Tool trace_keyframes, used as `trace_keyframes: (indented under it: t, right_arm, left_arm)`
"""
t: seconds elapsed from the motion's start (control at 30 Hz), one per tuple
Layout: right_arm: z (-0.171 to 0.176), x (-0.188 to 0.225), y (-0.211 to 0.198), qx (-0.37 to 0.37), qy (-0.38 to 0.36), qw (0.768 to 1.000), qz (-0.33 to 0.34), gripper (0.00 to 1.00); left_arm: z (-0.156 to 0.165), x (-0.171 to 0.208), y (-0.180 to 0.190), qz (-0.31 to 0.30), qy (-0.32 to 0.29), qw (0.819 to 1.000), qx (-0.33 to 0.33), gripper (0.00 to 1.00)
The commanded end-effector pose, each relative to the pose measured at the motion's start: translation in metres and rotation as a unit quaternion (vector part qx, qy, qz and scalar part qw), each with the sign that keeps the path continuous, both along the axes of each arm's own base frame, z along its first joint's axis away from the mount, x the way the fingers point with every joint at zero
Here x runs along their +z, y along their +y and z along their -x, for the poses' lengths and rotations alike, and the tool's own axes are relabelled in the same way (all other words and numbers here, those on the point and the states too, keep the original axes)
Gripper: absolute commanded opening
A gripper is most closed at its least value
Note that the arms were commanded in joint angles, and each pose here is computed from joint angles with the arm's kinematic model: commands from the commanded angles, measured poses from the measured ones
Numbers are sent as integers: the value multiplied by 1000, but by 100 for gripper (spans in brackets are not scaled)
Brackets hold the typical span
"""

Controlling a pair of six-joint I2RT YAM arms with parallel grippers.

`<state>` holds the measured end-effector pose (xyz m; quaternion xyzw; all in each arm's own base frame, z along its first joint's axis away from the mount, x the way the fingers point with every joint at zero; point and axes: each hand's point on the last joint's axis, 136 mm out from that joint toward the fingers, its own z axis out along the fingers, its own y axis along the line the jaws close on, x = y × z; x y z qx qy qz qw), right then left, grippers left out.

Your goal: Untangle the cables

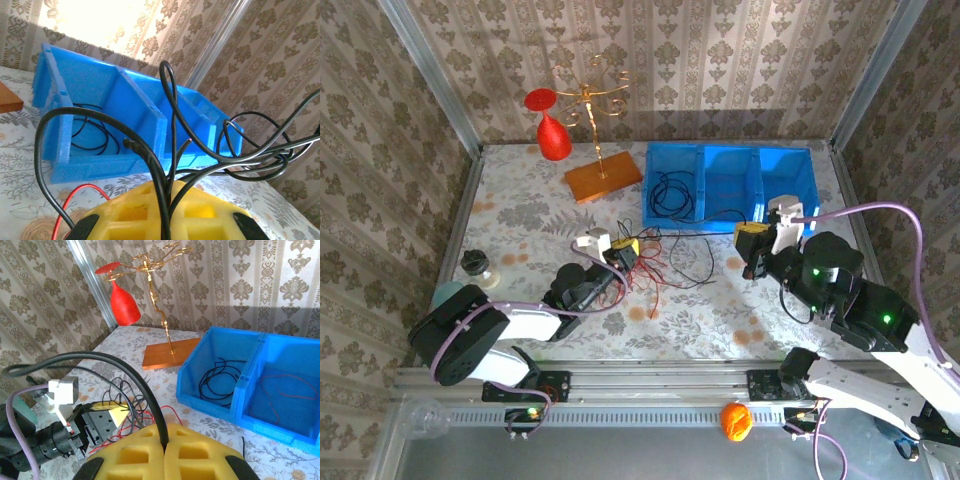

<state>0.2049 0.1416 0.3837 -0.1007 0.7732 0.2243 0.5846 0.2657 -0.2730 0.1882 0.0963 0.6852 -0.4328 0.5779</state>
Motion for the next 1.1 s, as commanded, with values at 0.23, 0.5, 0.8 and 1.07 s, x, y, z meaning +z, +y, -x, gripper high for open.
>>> trace_keyframes:
  t: [0.23, 0.5, 0.8, 1.07]
  right_arm:
    - [32, 137, -83, -106, -185, 970, -115, 0]
    - [-1, 107, -48, -102, -146, 981, -80, 0]
    - [-44, 52, 18, -47, -79, 995, -49, 0]
    - [-54, 30, 36, -22, -46, 997, -54, 0]
  left_arm:
    - [-16, -66, 27, -63, 74, 993, 66, 0]
    - [12, -59, -6, -71, 38, 996, -49, 0]
    - [24, -40, 3, -83, 26, 995, -55, 55]
    - [34, -12, 14, -104, 11, 993, -52, 50]
